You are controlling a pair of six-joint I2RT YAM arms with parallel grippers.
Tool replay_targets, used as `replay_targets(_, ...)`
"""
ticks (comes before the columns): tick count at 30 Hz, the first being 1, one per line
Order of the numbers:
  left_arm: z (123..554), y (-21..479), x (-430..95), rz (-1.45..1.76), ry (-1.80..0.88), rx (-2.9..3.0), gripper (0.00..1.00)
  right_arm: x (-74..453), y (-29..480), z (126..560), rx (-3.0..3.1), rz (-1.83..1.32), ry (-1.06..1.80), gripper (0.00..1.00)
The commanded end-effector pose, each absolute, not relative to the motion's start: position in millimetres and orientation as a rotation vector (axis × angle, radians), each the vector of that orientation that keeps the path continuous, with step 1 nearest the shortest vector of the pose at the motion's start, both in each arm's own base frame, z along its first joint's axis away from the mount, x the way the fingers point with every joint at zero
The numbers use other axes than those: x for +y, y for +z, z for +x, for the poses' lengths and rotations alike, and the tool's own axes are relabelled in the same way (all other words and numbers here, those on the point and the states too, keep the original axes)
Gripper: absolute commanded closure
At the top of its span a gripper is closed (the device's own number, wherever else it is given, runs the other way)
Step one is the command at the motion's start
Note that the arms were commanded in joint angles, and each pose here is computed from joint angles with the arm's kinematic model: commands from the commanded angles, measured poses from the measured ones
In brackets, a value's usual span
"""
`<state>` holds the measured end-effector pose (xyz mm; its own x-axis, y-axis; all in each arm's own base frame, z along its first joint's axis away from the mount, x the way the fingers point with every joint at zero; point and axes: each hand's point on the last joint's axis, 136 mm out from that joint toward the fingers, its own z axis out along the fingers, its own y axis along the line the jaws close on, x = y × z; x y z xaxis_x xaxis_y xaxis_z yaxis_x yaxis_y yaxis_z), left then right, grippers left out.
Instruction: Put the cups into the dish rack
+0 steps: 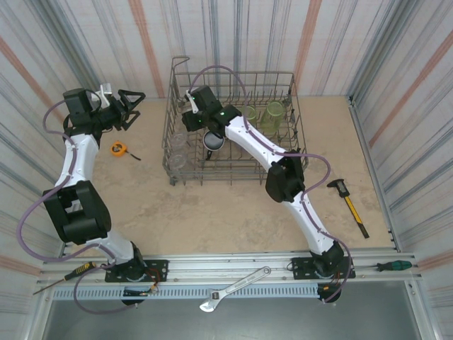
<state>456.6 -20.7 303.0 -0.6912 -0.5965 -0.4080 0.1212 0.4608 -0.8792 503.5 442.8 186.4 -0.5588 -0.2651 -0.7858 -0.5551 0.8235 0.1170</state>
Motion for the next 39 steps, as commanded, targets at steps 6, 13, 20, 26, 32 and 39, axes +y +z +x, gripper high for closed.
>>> replay_targets(6, 452.7, 320.7, -15.5, -0.361, -1.249, 1.952, 0.01, 448.9, 172.4, 503.5, 2.159, -0.707, 0.311, 0.54)
replay_targets(13, 452.8, 320.7, -15.2, -0.364, -1.249, 1.951, 0.01, 456.1, 173.1, 499.9, 2.152, -0.72, 0.348, 0.34)
replay_targets(20, 452.9, 320.9, -15.4, -0.364, -1.251, 1.95, 0.01, 461.6, 189.0, 500.0, 2.127, -0.676, 0.415, 0.18)
replay_targets(26, 452.7, 321.4, -15.5, -0.363, -1.253, 1.949, 0.01, 462.7, 197.7, 501.5, 2.132, -0.619, 0.491, 0.09)
replay_targets(32, 452.7, 320.6, -15.9, -0.364, -1.255, 1.95, 0.01, 458.4, 215.7, 503.3, 2.136, -0.549, 0.582, 0.08)
replay_targets(39, 453.1, 320.2, -15.5, -0.364, -1.253, 1.951, 0.01, 453.2, 248.4, 499.9, 2.103, -0.517, 0.656, 0.04)
